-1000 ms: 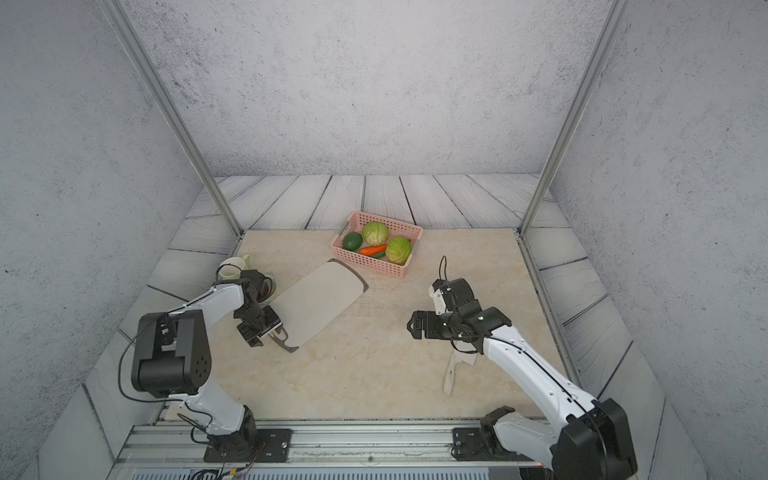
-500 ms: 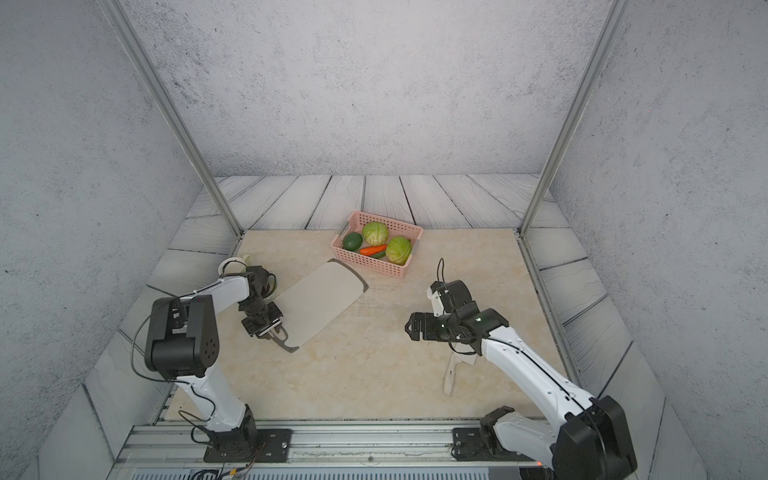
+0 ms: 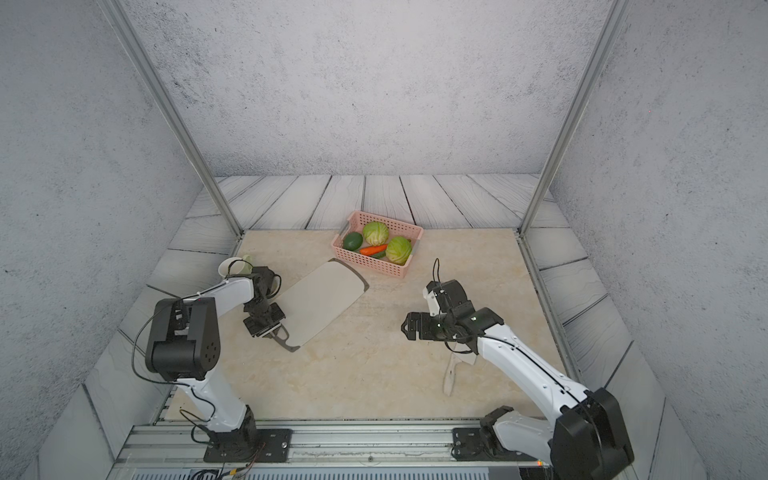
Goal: Align the knife with the edge of the cutting board
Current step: Adjust the work surface at the center of the board.
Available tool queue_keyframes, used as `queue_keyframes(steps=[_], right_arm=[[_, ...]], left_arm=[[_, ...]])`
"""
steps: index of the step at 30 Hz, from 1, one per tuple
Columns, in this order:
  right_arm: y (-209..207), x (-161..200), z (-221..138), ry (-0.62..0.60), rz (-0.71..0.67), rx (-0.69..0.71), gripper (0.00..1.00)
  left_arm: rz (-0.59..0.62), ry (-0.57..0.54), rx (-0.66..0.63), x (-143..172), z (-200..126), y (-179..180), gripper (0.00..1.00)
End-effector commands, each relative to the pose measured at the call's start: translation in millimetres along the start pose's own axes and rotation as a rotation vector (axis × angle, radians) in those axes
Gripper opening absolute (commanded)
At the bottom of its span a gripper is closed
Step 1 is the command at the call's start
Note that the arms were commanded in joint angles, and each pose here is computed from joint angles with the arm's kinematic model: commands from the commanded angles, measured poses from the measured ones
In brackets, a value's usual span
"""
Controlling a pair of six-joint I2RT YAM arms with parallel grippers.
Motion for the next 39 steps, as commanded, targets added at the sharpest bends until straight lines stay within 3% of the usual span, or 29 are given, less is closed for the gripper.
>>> queue_keyframes(steps=[1,8,28,39], right_arm=[[-1,2,7,0.025,0.010,0.004,0.99],[-2,-1,17,0.042,0.007,0.012,0.99],[14,-55,75,0.137,-0.016,0.024,0.99],[4,-45,96,0.174,0.043,0.060,0.99]], left_arm=[[0.085,0.086,-0.103,26,14,8,0.10],[0.134,0.097,-0.105,36,9,14,0.00],[0.304,0.109,-0.095,52,6,-3,0.00],[0.421,0.072,-0.099,56,-1,-31,0.00]])
Point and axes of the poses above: each gripper's point midway between its finger pads, its own z axis out along the fingers, its own y axis along the line the jaws close on, x = y × z, the point moved 9 cm from there along -z, back along the fingers, and after that the axes turned 3 degrees about -z, right-handed, at the moved point
